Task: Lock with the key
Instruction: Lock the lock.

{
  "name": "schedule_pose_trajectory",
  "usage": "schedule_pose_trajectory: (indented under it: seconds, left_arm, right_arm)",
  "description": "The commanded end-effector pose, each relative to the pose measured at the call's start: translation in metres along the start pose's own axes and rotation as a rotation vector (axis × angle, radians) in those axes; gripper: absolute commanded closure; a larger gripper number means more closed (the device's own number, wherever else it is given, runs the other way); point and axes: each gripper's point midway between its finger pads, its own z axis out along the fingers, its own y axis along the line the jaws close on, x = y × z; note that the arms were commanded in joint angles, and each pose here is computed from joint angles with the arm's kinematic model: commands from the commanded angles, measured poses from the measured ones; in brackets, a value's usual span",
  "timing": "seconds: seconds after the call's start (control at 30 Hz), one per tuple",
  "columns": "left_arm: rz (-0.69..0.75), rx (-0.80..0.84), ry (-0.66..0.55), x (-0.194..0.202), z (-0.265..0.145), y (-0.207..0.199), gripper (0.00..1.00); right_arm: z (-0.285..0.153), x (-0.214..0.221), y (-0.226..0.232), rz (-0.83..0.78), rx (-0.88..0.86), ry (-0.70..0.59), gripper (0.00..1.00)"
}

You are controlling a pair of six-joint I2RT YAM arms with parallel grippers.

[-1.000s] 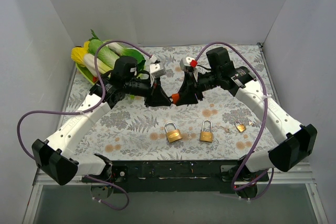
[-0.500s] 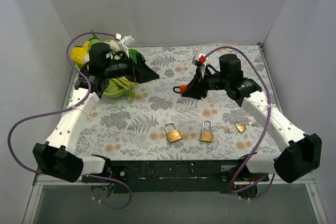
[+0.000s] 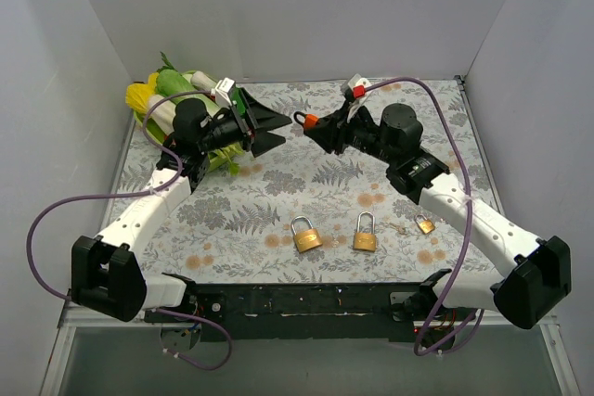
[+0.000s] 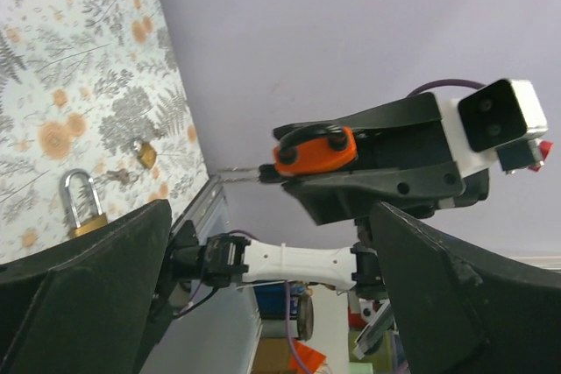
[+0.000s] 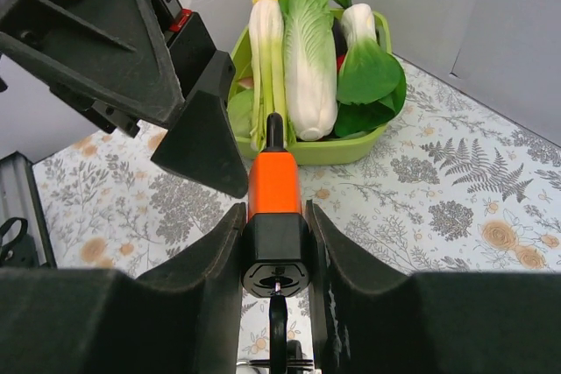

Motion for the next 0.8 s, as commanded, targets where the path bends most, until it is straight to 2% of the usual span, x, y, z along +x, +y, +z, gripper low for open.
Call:
schedule_pose_trajectory:
  seconds: [0.0,0.23,0.5,0.67,0.77]
  left_arm:
    - [-0.035,0.097,-0.07,-0.009,0.011,-0.038,0.02]
    - [-0.15,0.052,-0.088,-0.01,0.029,-0.024,0.02]
    - [-0.188,0.037,-0.084,-0.012,0.037,-0.025,0.23]
    - [-0.199,0.038,-0.065,-0.009,0.041,-0.03,0.27]
    - [-0.206,0.038,-0.063,-0.009,0.042,-0.03,0.33]
  right_arm:
    - [0.01,-0.047,-0.007,-0.048,0.106,-0.169,0.99]
    - [0.017,-0.047,0.005,-0.06,0.105,-0.193,0.99]
    - [0.026,-0.043,0.013,-0.063,0.108,-0.199,0.99]
    - [0.032,-0.042,0.015,-0.078,0.119,-0.204,0.99]
    - [0.034,-0.041,0.015,-0.081,0.13,-0.206,0.99]
